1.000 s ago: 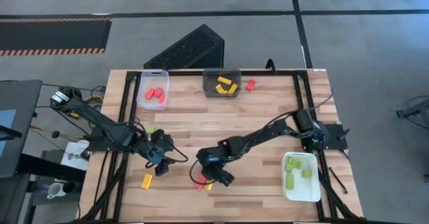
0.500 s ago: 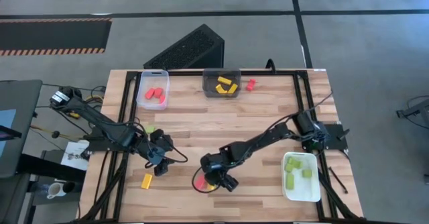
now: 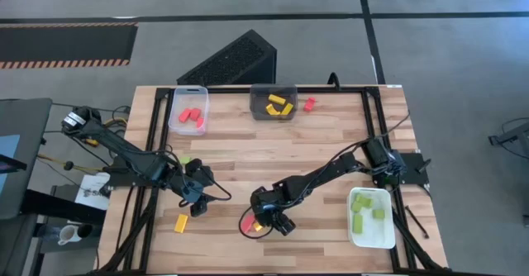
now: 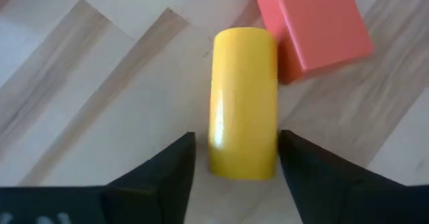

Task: Sort & place blocks by color
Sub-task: Put the yellow block into the black bin

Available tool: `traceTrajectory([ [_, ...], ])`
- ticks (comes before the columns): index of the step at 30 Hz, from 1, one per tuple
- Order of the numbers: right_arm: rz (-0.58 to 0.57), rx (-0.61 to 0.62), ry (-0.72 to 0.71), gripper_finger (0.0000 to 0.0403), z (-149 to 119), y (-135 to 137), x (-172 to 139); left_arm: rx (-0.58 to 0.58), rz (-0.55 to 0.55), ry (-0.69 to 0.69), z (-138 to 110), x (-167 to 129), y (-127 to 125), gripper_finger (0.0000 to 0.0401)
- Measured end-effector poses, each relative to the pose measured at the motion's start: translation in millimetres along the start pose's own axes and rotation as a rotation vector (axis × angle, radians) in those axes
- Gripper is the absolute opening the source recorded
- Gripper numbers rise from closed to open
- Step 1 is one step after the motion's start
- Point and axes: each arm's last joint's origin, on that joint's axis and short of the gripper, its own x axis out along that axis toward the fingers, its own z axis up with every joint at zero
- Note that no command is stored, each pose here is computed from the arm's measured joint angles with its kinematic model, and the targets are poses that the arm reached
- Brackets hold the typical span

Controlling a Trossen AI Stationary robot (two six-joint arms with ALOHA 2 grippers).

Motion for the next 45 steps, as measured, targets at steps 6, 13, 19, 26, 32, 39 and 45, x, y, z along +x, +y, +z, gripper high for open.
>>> traceTrajectory([
  [6,-0.014,0.046,-0.036,0.0151,4,2,1,0.000,0.001,-0.001,0,0,0,0.0249],
  [13,-0.002,0.233,-0.043,0.0121,6,3,-2,-0.001,0.002,-0.001,0,0,0,0.0249],
  [19,0.016,0.317,0.023,0.0125,3,6,-33,-0.010,0.002,-0.002,0,0,0,0.0249],
  [26,-0.084,0.426,0.081,0.0124,-9,-15,-94,-0.031,0.021,-0.035,2,0,0,0.0249],
  [32,-0.211,0.538,0.031,0.0126,-28,-52,-153,-0.045,0.017,-0.094,6,0,-2,0.0249],
  [39,-0.388,0.664,-0.032,0.0127,-65,-101,-209,-0.090,0.057,-0.188,10,-1,-3,0.0249],
  [45,-0.520,0.777,-0.088,0.0126,-109,-153,-239,-0.137,0.086,-0.319,18,-3,-5,0.0249],
])
